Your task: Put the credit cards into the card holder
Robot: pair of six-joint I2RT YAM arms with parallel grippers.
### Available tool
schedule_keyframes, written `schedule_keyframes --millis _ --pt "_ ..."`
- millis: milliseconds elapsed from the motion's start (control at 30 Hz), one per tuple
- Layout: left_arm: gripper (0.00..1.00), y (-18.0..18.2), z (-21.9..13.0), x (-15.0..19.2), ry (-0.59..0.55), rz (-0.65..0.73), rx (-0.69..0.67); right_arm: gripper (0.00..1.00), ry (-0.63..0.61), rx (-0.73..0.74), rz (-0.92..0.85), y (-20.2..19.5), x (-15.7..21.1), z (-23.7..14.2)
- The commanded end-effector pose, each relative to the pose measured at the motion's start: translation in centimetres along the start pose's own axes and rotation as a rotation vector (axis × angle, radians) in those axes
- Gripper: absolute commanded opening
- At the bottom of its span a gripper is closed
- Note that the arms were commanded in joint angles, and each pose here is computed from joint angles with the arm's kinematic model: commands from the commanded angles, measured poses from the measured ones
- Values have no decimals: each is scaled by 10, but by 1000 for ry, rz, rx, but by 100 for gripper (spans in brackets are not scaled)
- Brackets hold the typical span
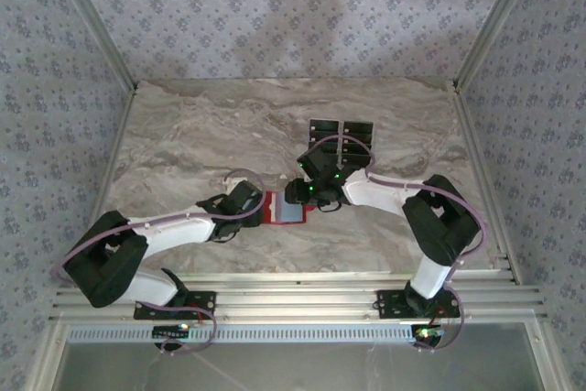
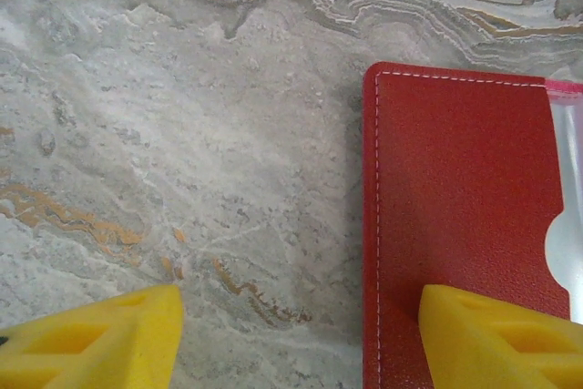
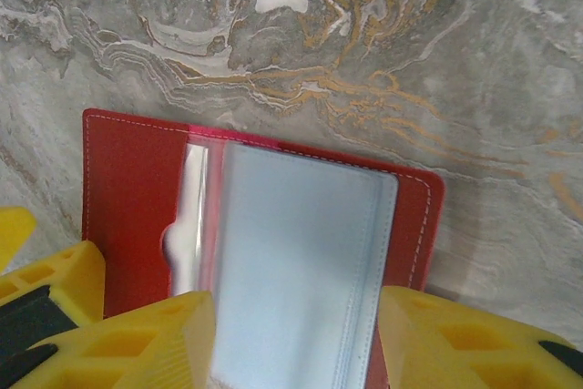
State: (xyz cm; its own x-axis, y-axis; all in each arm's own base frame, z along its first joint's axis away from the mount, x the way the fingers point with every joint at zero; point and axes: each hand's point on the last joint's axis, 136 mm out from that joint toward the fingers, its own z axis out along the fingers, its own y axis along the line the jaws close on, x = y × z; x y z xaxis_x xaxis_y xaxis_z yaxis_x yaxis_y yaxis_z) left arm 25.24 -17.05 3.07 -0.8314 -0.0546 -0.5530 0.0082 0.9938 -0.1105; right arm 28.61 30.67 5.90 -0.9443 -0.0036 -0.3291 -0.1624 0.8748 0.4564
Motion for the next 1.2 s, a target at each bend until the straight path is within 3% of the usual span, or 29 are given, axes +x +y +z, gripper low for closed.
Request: schedule_keyframes --millis 0,267,933,1167 --pt "70 -2 0 -3 -7 17 -13 52 -9 -41 -1 14 -7 0" --pt "70 -4 0 -5 -14 18 -3 52 -28 -39 -23 19 -12 -8" --pt "70 -4 0 -6 -22 28 2 51 55 -5 -11 8 3 29" --pt "69 -5 2 -5 -29 30 11 51 76 -45 -8 23 11 36"
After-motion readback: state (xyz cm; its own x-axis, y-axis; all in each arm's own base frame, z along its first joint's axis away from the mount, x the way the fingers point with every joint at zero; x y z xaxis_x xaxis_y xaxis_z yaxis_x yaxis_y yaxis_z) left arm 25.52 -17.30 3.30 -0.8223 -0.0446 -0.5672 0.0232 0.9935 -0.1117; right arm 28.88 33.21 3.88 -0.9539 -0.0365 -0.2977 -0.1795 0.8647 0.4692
